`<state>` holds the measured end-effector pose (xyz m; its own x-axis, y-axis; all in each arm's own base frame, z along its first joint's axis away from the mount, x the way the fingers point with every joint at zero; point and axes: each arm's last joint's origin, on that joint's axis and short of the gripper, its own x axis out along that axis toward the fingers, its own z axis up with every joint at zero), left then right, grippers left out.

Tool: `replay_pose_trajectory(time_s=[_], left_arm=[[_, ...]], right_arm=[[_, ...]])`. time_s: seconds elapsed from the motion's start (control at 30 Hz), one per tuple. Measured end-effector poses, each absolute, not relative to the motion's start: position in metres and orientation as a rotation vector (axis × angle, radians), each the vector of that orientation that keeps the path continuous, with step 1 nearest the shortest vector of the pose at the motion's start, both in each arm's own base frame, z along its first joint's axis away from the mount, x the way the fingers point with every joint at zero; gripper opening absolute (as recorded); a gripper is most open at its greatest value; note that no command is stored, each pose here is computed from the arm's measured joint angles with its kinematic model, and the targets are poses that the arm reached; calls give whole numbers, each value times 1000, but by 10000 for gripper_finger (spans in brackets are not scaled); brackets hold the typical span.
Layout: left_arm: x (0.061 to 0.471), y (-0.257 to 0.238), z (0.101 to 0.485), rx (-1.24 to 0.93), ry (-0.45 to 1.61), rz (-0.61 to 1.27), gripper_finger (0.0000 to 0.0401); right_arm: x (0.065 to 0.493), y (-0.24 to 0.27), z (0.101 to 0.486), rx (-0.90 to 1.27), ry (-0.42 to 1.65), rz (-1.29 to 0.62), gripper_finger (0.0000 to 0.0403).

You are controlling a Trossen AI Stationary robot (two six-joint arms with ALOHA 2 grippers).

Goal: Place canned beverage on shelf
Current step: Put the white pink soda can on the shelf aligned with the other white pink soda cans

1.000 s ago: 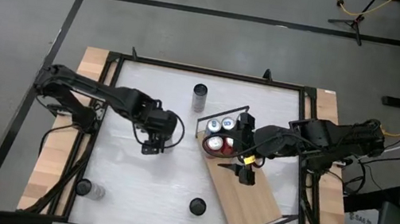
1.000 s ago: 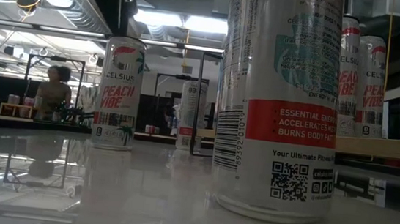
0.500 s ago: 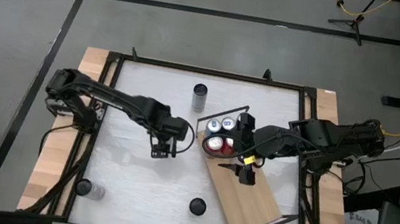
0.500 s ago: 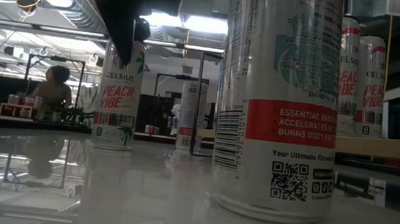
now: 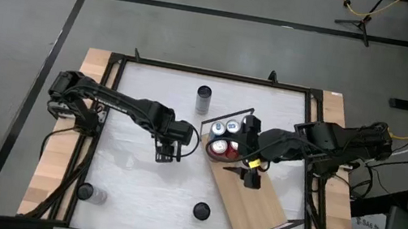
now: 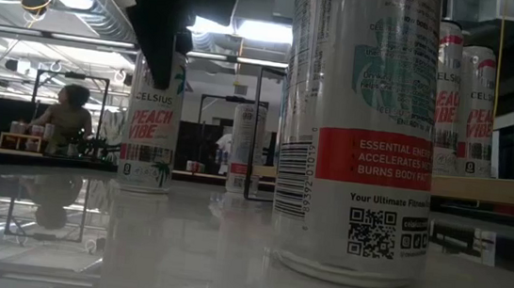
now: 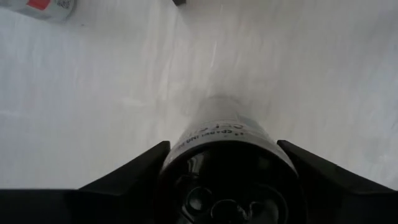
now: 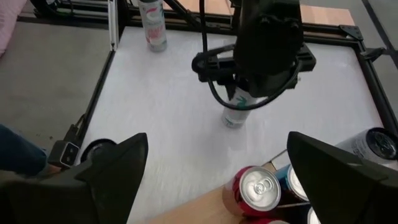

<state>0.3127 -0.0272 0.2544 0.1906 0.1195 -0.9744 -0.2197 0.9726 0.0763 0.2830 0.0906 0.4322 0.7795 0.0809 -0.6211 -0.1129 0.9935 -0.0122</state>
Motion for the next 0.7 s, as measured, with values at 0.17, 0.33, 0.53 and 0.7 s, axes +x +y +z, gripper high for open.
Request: replay_pose_trajectory(time_s=[0.17, 0.33, 0.53, 0.7], left_arm=[[312, -28, 255, -135, 1359, 242, 234], [312, -34, 255, -164, 1359, 236, 234], [316, -48, 276, -206, 1319, 213, 236], [321, -59, 309, -261, 1218, 216, 239]], right_arm=[[280, 89, 430, -60, 706, 100, 374], [272, 86, 431, -97, 737, 84, 374], [253, 77, 438, -136, 754, 21, 374], [231, 69, 449, -153, 733, 14, 374]])
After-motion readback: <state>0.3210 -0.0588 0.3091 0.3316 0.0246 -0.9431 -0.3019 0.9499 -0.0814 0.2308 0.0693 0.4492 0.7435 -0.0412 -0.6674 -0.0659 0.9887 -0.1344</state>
